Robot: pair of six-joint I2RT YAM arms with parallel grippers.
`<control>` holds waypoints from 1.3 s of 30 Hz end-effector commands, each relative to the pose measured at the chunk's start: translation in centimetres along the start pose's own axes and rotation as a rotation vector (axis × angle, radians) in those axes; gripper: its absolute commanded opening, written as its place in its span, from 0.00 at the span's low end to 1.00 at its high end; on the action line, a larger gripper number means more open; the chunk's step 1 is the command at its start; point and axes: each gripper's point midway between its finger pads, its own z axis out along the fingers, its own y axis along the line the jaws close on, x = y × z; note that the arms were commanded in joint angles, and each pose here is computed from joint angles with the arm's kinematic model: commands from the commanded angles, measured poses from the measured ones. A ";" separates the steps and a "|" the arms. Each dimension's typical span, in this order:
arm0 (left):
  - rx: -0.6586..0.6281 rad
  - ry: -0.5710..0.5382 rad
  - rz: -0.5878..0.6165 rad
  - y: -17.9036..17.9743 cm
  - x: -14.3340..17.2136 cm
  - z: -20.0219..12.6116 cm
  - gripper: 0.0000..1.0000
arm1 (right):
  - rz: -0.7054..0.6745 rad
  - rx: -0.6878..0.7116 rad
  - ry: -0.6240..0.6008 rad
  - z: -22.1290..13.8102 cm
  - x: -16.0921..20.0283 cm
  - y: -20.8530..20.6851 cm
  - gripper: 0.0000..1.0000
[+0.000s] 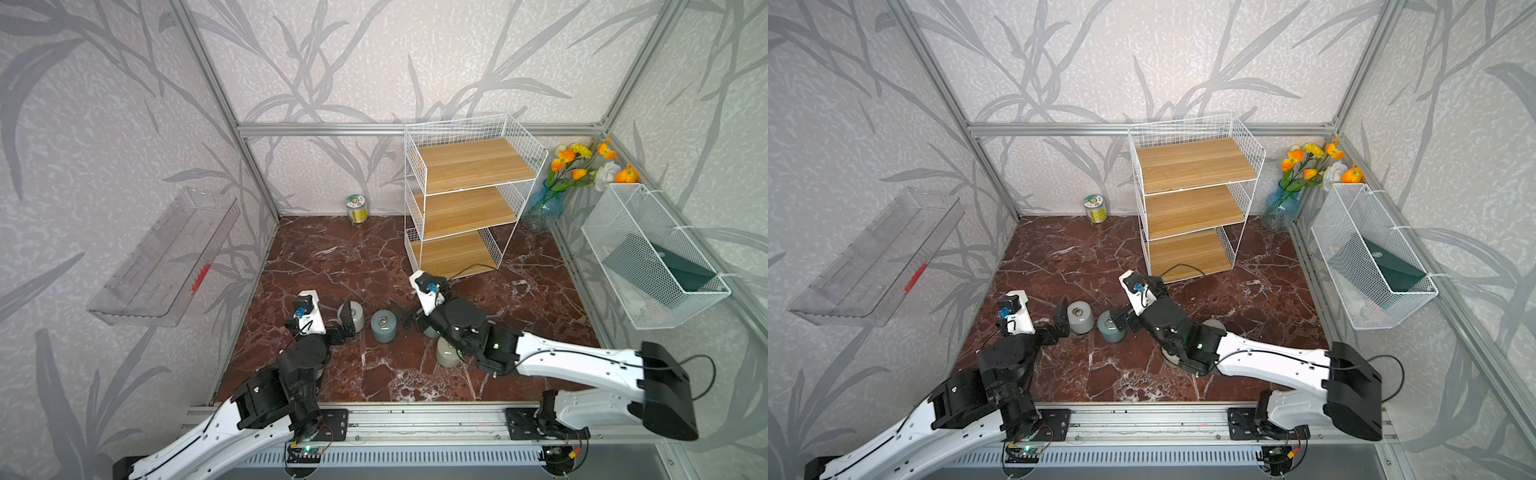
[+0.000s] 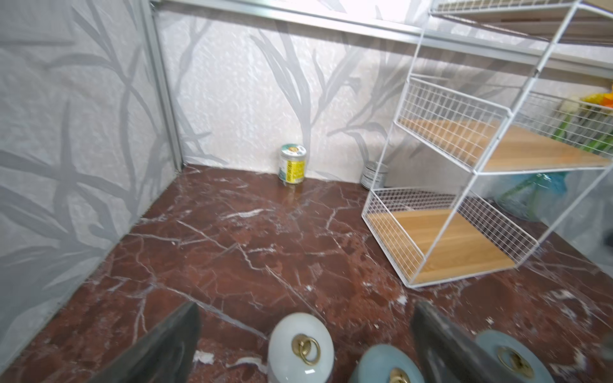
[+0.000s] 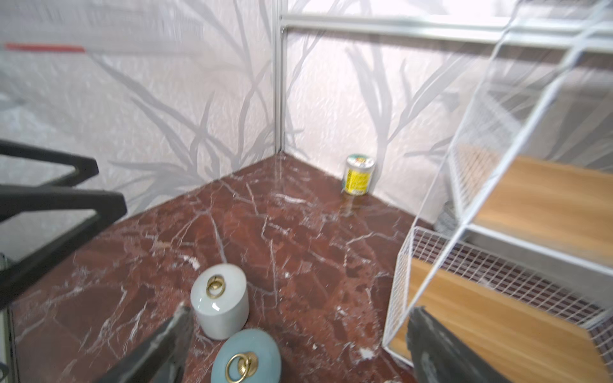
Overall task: Remove the tea canisters from the shelf
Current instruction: Reset both arms
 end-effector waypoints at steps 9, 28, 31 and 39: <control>-0.083 0.119 0.091 2.2 2.4 6.6 1.00 | -0.020 0.467 0.025 -8.2 0.9 -15.5 0.99; -0.280 0.171 0.110 11.6 11.0 14.8 1.00 | -0.048 0.894 0.305 -8.1 18.9 -31.5 0.99; -0.238 0.170 0.110 11.1 11.0 16.2 1.00 | -0.059 0.917 0.295 -7.6 19.3 -32.4 0.99; -0.094 0.221 0.108 8.9 12.7 19.9 1.00 | 0.030 0.793 0.269 -6.6 22.4 -33.2 0.99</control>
